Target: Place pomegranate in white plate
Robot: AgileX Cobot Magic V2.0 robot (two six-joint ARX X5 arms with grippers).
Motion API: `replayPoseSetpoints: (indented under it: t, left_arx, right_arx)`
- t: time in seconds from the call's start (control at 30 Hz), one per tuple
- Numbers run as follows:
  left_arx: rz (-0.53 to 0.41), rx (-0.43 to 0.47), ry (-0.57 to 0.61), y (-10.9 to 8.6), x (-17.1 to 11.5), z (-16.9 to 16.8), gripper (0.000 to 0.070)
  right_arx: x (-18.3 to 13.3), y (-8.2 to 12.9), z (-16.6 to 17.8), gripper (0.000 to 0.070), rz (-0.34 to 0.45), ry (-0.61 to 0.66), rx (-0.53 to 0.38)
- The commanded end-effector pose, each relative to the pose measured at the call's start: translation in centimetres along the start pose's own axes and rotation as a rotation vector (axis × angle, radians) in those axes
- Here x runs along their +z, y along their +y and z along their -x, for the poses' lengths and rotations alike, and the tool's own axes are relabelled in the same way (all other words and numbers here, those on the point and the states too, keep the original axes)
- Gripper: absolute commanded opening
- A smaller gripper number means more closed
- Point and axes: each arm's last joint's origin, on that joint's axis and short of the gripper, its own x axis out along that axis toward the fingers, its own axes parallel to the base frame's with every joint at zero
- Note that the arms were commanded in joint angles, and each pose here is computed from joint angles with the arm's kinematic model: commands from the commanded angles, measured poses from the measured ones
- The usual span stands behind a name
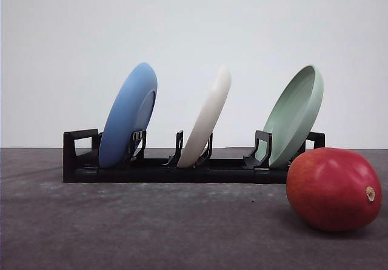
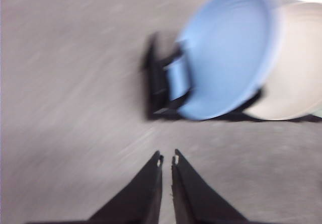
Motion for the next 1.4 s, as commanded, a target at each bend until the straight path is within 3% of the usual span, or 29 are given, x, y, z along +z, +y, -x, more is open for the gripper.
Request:
replayPoseSetpoints:
  t: [0.0, 0.3, 0.47, 0.53, 0.6, 0.63, 0.7, 1.03, 1.37]
  left_arx:
    - [-0.070, -0.049, -0.019, -0.8, 0.7, -0.2, 0.0013]
    - [-0.393, -0.240, -0.008, -4.0, 0.6, -1.8, 0.0013]
    - [-0.416, -0.258, -0.011, -4.3, 0.5, -1.8, 0.0026]
    - [-0.413, -0.261, -0.013, -4.3, 0.5, -1.8, 0.0140]
    - [-0.410, -0.279, -0.015, -4.4, 0.6, -1.7, 0.0313]
    - [-0.410, -0.291, -0.016, -4.5, 0.6, -1.7, 0.0358]
    - [-0.413, -0.309, -0.021, -4.7, 0.8, -1.5, 0.0359]
    - [-0.457, -0.396, -0.095, -6.4, 1.3, -1.9, 0.0354]
    - [-0.509, -0.459, -0.124, -10.2, 1.1, -6.8, 0.0353]
  right_arx:
    - [0.5, 0.5, 0.1, 0.0002, 0.086, -0.018, 0.028]
    - [0.3, 2.3, -0.1, 0.0002, 0.220, -0.005, 0.157]
    - [0.2, 2.4, -0.1, 0.0006, 0.226, -0.003, 0.167]
    - [0.2, 2.4, -0.1, 0.0066, 0.225, -0.003, 0.172]
    - [0.2, 2.4, -0.1, 0.0210, 0.225, -0.003, 0.172]
    - [0.2, 2.4, -0.1, 0.0271, 0.225, -0.003, 0.172]
    - [0.2, 2.4, -0.1, 0.0318, 0.225, -0.003, 0.172]
    - [0.2, 2.4, 0.0, 0.0322, 0.223, -0.006, 0.173]
    - [0.2, 2.5, 0.8, 0.0321, 0.228, -0.044, 0.175]
